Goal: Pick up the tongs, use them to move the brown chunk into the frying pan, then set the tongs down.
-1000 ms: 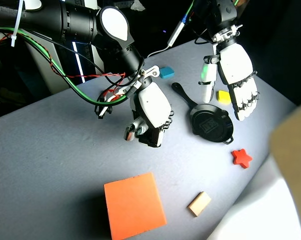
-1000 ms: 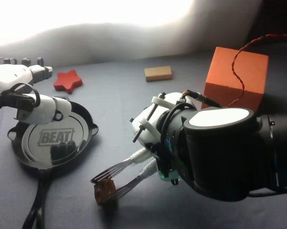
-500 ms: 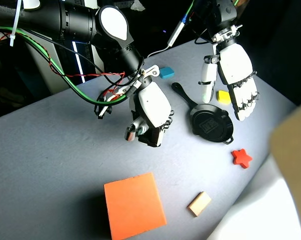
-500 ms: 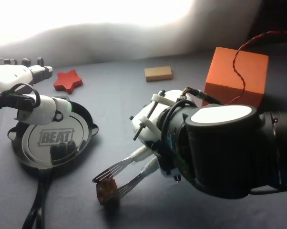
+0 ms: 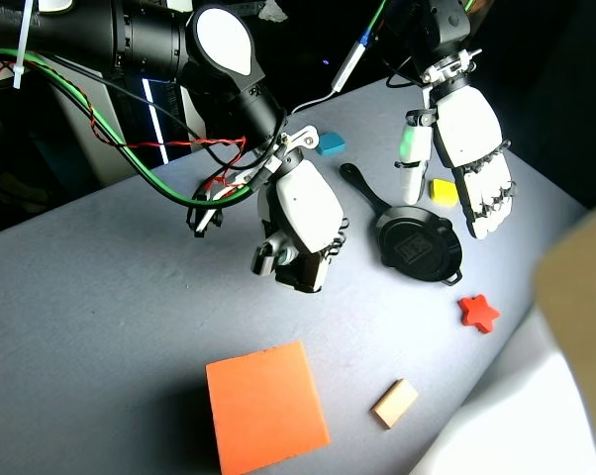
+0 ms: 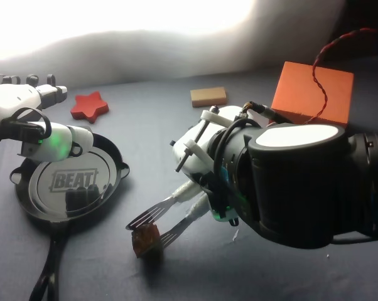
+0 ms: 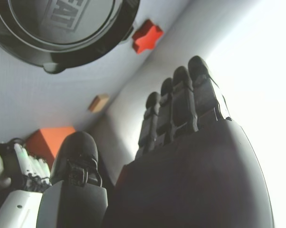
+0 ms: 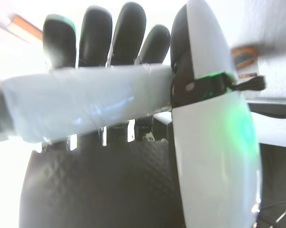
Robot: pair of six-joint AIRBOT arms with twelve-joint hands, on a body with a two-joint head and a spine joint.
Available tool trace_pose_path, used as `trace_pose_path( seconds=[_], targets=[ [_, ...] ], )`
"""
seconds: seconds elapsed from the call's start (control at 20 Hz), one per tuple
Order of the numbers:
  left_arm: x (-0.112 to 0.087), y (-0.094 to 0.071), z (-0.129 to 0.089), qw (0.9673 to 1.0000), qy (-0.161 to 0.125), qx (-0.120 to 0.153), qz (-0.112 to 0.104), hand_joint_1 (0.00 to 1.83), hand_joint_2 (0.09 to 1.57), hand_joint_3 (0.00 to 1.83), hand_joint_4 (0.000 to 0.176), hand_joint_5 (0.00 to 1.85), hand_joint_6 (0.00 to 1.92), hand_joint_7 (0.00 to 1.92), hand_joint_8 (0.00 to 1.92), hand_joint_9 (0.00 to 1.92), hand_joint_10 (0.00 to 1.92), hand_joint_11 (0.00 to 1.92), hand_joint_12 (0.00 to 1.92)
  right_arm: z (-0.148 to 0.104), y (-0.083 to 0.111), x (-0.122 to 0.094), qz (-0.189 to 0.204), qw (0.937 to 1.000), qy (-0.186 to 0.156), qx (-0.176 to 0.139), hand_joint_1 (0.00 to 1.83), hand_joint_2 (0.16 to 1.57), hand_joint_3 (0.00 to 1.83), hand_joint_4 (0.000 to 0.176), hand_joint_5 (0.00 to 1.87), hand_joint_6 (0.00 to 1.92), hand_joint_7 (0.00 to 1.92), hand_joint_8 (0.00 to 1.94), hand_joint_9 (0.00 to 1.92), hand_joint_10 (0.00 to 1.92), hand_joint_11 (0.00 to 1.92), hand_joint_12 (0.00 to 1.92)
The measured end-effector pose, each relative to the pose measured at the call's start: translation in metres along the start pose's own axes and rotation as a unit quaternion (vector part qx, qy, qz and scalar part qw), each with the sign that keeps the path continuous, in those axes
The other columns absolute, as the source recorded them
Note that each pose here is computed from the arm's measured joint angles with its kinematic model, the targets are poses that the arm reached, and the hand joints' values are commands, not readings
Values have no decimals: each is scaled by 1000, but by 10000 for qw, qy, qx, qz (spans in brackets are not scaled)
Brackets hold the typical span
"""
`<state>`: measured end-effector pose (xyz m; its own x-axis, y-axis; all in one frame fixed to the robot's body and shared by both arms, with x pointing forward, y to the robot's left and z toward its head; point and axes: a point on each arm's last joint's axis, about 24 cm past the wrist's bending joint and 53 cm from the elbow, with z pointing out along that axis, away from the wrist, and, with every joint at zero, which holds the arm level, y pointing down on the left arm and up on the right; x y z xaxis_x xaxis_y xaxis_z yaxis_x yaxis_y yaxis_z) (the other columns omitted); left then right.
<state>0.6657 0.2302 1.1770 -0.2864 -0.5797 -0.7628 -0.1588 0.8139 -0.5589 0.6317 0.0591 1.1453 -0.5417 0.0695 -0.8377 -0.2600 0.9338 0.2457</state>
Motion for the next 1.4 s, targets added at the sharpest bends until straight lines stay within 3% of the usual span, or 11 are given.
trace_pose_path(
  seconds=[0.15, 0.35, 0.5, 0.65, 0.8, 1.05, 1.2, 1.4],
  targets=[
    [0, 0, 0, 10000, 1, 1, 15, 131, 1316, 0, 25, 72, 8, 94, 5, 105, 6, 0, 352, 0, 1, -2, 9, 10000, -16, -23, 1248, 1105, 1, 0, 905, 1040, 1118, 920, 1087, 1084, 686, 1699],
    [0, 0, 0, 10000, -2, 0, 16, 92, 1324, 1, 36, 41, 0, 86, 1, 94, 1, 0, 304, -4, 7, -19, 76, 9997, -163, -133, 1253, 1094, 0, 0, 930, 1006, 1142, 872, 1087, 1056, 704, 1691],
    [0, 0, 0, 10000, 1, -2, 27, 101, 1322, 1, 30, 52, 2, 81, 2, 87, 1, 0, 330, -3, 9, -27, 159, 9994, -216, -201, 1249, 1100, 2, 0, 916, 1031, 1123, 906, 1074, 1069, 689, 1697],
    [0, 1, 0, 10000, -1, -4, 44, 101, 1326, 1, 36, 27, 0, 53, 0, 61, 0, 0, 270, 1, 7, -40, 338, 9987, -290, -231, 1243, 1109, 4, 0, 896, 1070, 1103, 930, 1062, 1098, 682, 1712],
    [-1, 1, 1, 10000, -12, -11, 48, 126, 1315, 0, 29, 58, 6, 76, 3, 89, 5, 0, 353, 6, 9, -63, 473, 9973, -500, -269, 1242, 1106, 1, 0, 908, 1063, 1109, 912, 1047, 1096, 677, 1725],
    [-2, 2, 1, 10000, -15, -11, 48, 158, 1314, 0, 29, 69, 9, 66, 2, 83, 5, 0, 304, 21, 20, -76, 692, 9951, -557, -434, 1248, 1101, 0, 0, 914, 1038, 1123, 900, 1057, 1088, 671, 1717],
    [-8, 7, 5, 9999, -72, -62, 65, 101, 1321, 2, 35, 36, 5, 65, 0, 74, 1, 0, 281, 30, 28, -88, 822, 9922, -697, -619, 1247, 1099, 0, 0, 919, 1038, 1125, 887, 1062, 1061, 668, 1696],
    [-18, 28, 13, 9993, -167, -285, 146, 151, 1316, 0, 31, 58, 8, 75, 1, 82, 2, 0, 318, 44, 40, -100, 892, 9890, -865, -806, 1244, 1101, 0, 0, 918, 1041, 1117, 901, 1054, 1075, 687, 1698]
  ],
)
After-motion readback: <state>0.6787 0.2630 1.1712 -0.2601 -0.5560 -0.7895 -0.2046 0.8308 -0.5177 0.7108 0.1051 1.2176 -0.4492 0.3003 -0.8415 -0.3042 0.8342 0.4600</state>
